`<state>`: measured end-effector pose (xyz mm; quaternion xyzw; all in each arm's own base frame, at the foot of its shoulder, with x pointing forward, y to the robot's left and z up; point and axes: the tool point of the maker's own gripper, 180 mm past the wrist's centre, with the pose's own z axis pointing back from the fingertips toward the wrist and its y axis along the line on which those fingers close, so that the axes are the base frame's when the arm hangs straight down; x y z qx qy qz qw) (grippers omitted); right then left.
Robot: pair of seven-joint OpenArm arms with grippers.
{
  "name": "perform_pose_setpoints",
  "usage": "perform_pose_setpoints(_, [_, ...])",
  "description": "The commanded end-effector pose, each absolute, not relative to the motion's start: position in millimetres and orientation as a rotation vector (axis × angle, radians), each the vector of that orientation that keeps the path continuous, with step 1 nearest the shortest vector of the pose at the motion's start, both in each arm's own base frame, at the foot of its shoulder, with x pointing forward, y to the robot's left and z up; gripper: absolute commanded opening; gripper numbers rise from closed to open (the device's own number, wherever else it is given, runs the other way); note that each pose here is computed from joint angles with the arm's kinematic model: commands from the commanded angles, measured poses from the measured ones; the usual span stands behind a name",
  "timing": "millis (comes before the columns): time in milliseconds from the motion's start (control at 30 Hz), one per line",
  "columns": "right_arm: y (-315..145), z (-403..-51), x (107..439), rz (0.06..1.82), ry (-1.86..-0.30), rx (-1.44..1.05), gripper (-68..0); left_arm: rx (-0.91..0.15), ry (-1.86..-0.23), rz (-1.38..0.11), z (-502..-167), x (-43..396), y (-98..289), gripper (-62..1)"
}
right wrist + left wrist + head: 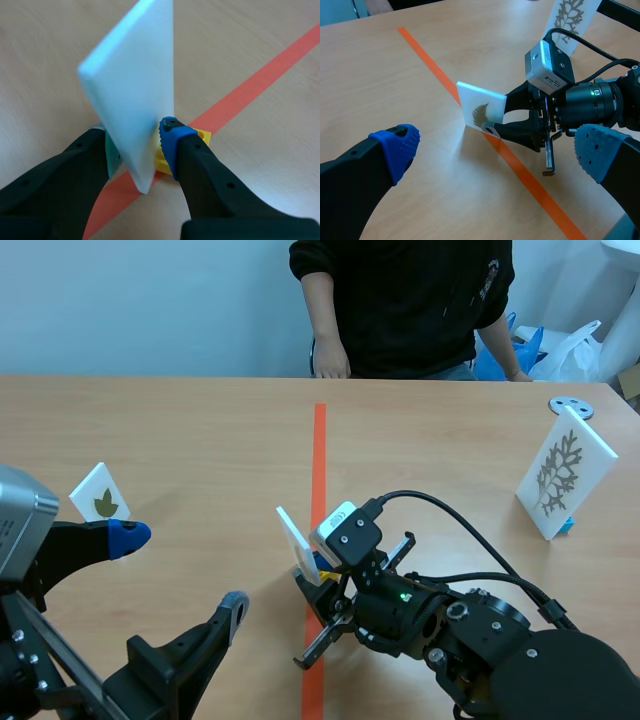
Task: Sort the leaf by its shape. The table is split by an orange tape line. A compound leaf with several leaflets goes to the left side, a simple leaf with one blade goes to the right side. Return to the home posture when a red brick is placed on the table.
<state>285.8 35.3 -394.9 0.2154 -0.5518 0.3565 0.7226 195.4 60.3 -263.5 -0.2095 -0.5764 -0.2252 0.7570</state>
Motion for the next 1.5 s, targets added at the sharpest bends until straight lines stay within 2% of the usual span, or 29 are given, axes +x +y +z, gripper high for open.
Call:
perform_pose_setpoints(0, [34.5,-376.9,297.7,0.781,-1.286,0.478,-55.7,-0.467,-1.291,-0.49,-253.7,197.8,58.6,1.4])
perform_pose_setpoints(167, [35.4,-367.0,299.7,0.771,-1.33,0.492,-62.4,-0.466,-1.291,-0.49,-253.9,197.8,58.7,1.4])
perform_pose_setpoints(400, [24.4,-340.7,306.8,0.729,-1.416,0.473,-62.7,-0.466,-1.291,-0.491,-253.9,197.8,58.7,1.4])
perform_pose_setpoints(767, [-42.9,-292.2,306.2,0.627,-1.55,0.323,-62.7,-0.465,-1.292,-0.493,-253.9,197.7,58.6,1.4])
perform_pose_setpoints(900, [-75.4,-281.6,303.4,0.536,-1.567,0.279,-62.7,-0.466,-1.295,-0.493,-253.3,198.0,58.6,1.4])
perform_pose_setpoints(1233, [-166.7,-298.7,306.0,0.229,-1.458,0.154,-62.7,-0.466,-1.298,-0.493,-252.7,198.1,58.5,1.4])
perform_pose_setpoints(1467, [-196.0,-334.7,315.9,0.143,-1.368,0.101,-62.7,-0.466,-1.298,-0.493,-252.7,198.0,58.5,1.4])
